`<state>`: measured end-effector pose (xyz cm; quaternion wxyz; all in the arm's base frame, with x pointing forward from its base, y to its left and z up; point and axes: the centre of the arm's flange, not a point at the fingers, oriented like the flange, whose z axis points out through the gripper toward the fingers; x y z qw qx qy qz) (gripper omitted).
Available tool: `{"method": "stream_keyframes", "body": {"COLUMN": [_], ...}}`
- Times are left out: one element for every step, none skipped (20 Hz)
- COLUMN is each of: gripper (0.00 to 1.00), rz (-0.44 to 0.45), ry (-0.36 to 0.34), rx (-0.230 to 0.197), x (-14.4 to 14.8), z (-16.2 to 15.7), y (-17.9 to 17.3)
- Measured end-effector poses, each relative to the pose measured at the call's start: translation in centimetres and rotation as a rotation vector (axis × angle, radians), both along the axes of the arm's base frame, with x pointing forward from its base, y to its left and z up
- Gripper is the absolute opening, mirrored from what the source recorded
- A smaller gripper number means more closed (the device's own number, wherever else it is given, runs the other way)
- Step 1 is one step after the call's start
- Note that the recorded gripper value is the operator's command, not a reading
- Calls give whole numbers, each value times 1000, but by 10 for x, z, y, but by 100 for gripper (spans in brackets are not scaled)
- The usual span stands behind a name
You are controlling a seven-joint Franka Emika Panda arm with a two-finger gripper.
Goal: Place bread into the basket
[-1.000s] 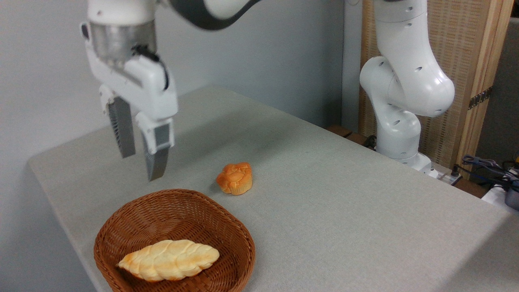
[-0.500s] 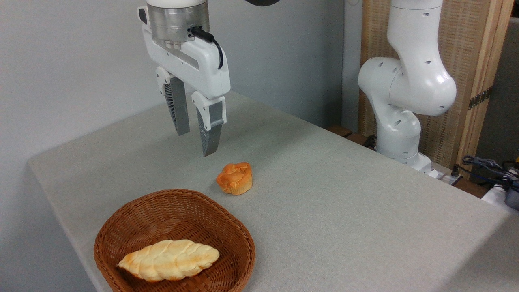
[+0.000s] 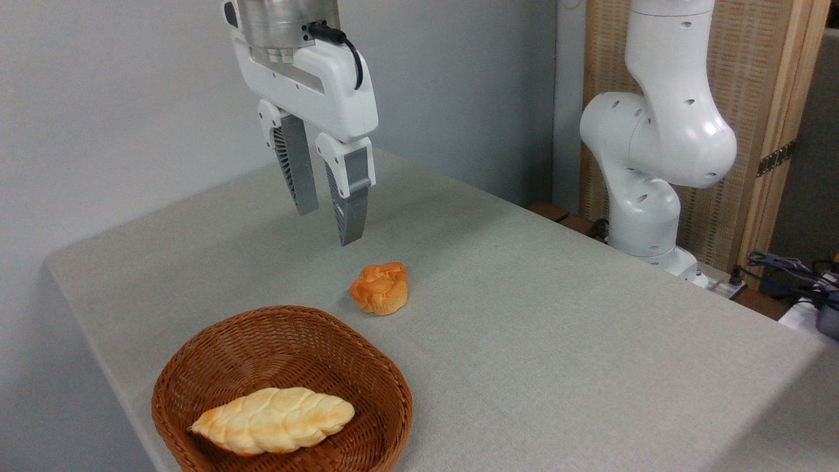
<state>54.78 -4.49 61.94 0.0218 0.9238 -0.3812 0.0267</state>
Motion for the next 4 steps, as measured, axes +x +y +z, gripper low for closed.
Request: {"method": "stream_keyframes", "body": {"gripper": [100,100,100,100], "rz": [0,-2,-3,-5], "ry": [1,6,9,11], "rx": [0,1,1,2], "x": [2,4,4,4], "z": [-1,-2,-2,-2], "y": [0,-1,-2,-2]}}
